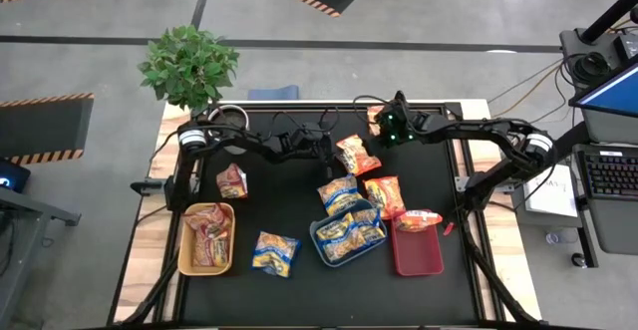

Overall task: Sort Maruchan noodles
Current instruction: Put the middle orange noodle pack into the red bin

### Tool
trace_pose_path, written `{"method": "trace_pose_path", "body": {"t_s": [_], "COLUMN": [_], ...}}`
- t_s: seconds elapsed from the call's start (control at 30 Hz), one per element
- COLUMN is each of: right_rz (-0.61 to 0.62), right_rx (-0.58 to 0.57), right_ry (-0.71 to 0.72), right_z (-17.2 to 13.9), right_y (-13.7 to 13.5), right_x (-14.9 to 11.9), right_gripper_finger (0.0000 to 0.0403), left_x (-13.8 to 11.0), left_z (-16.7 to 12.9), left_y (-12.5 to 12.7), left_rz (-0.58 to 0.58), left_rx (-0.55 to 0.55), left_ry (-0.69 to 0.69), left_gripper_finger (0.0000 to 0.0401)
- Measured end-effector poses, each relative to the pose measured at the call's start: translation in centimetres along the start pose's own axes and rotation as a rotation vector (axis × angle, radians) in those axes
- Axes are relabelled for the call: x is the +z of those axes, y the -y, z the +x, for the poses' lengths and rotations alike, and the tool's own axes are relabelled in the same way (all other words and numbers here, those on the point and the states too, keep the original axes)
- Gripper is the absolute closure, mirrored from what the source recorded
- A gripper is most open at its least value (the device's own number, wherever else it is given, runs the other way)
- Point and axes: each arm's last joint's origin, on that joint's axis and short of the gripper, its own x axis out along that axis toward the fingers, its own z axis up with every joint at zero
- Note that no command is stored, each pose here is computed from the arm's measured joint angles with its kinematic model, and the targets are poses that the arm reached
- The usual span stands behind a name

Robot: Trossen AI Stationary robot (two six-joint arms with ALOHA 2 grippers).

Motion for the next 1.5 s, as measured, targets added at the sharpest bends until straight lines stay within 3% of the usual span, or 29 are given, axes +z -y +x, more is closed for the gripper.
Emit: {"method": "trace_pose_path", "body": {"t_s": [0.3, 0.57, 0.77, 0.97, 1.23, 1.37, 1.5], "right_rz": [0.014, 0.049, 0.050, 0.032, -0.002, -0.019, -0.036], "right_rx": [-0.015, 0.230, 0.298, 0.331, 0.358, 0.382, 0.395], "right_ry": [-0.070, -0.091, -0.065, -0.066, -0.036, -0.022, -0.019], "right_z": [2.9, 5.3, 6.0, 6.2, 5.5, 5.3, 5.0], "right_y": [1.0, 0.9, 0.9, 0.9, 0.4, 0.1, -0.2], "right_x": [-0.8, -0.7, -0.5, -0.5, 0.0, 0.3, 0.3], "right_gripper_finger": [0.0133, 0.0124, 0.0128, 0.0163, 0.0247, 0.0286, 0.0297], "left_x": [-0.3, -0.6, -0.7, -0.7, 0.0, 1.3, 3.6], "left_z": [0.0, 0.0, 0.0, 0.0, -0.6, -1.8, -4.3], "left_y": [0.1, 0.2, 0.3, 0.3, 0.1, -0.3, -1.2], "left_rz": [-0.006, -0.033, -0.034, -0.035, -0.052, -0.046, -0.022], "left_rx": [-0.012, -0.021, -0.024, -0.025, -0.023, -0.011, 0.037], "left_ry": [-0.029, -0.058, -0.065, -0.067, -0.058, -0.020, 0.065], "left_gripper_finger": [0.0401, 0.0401, 0.0401, 0.0401, 0.0401, 0.0401, 0.0401]}}
